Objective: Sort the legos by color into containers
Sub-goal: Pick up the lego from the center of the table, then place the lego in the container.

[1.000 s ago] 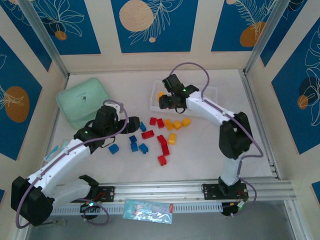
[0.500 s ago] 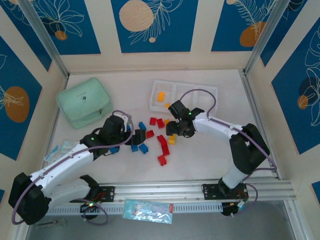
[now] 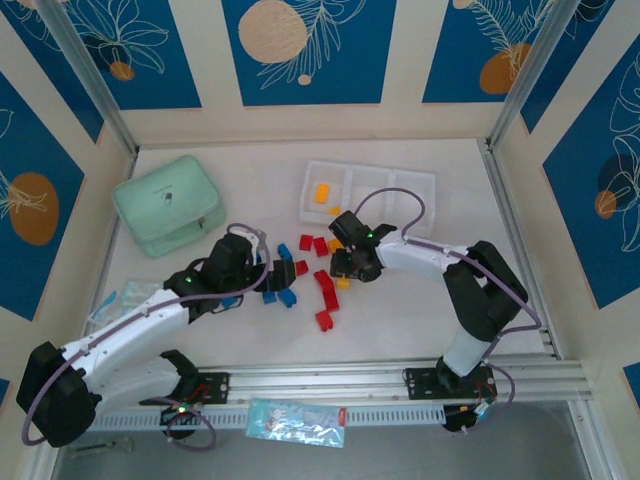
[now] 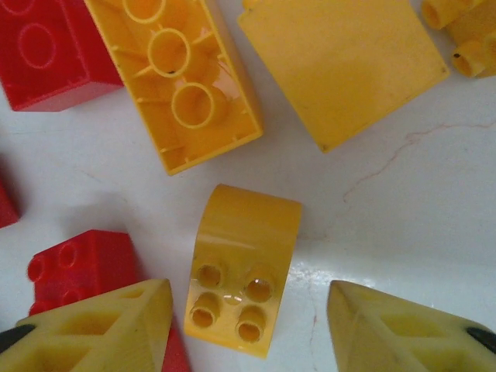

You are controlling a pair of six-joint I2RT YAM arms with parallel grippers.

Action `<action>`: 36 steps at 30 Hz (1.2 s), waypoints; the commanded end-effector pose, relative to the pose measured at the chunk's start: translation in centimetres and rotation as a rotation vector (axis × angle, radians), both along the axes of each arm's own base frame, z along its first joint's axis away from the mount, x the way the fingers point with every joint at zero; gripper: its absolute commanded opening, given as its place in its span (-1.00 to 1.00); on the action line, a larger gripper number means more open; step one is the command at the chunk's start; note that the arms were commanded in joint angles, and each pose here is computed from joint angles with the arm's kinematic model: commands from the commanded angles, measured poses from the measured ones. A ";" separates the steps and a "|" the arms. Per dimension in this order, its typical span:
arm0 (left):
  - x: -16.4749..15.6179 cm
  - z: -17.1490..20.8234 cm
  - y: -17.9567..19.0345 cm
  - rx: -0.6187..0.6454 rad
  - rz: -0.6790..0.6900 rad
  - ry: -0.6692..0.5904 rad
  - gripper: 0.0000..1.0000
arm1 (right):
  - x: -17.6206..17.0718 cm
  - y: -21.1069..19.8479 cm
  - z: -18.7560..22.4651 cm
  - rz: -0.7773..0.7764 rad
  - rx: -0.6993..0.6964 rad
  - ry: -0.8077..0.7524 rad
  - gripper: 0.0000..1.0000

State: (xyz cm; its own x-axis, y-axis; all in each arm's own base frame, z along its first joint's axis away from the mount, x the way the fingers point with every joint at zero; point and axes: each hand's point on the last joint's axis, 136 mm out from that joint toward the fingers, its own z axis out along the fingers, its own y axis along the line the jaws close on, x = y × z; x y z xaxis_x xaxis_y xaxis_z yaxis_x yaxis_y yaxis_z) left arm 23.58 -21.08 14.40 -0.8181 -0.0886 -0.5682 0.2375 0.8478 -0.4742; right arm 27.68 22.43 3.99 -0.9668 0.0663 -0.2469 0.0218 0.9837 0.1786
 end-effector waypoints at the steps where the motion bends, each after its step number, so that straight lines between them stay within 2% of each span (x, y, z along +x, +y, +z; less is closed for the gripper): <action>1: 0.4 0.6 -0.2 0.003 0.008 -0.021 0.99 | -0.1 -0.2 -1.0 -0.008 -0.019 0.008 0.05; 12: 0.6 1.1 0.1 0.031 0.010 -0.040 0.99 | -0.2 -0.4 -0.7 0.029 -0.030 -0.008 -0.28; 24: 1.3 2.5 0.8 0.051 0.035 -0.094 0.99 | 1.1 -0.5 3.2 0.057 -0.018 -0.100 -0.31; 28: 2.0 3.6 1.2 0.066 0.051 -0.130 0.99 | 2.7 0.1 5.3 0.089 -0.011 -0.161 -0.31; 36: 4.2 5.9 2.8 0.063 0.109 -0.179 0.99 | 8.7 2.3 8.9 0.129 -0.017 -0.300 -0.30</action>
State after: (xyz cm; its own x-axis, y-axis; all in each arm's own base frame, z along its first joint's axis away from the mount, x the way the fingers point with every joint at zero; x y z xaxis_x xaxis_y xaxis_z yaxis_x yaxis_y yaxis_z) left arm 26.90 -19.09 18.44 -0.7255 -0.1223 -0.6773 0.2164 0.8937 -0.3931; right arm 34.11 24.33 12.24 -0.8759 -0.0242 -0.4818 -0.1248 0.9761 0.1780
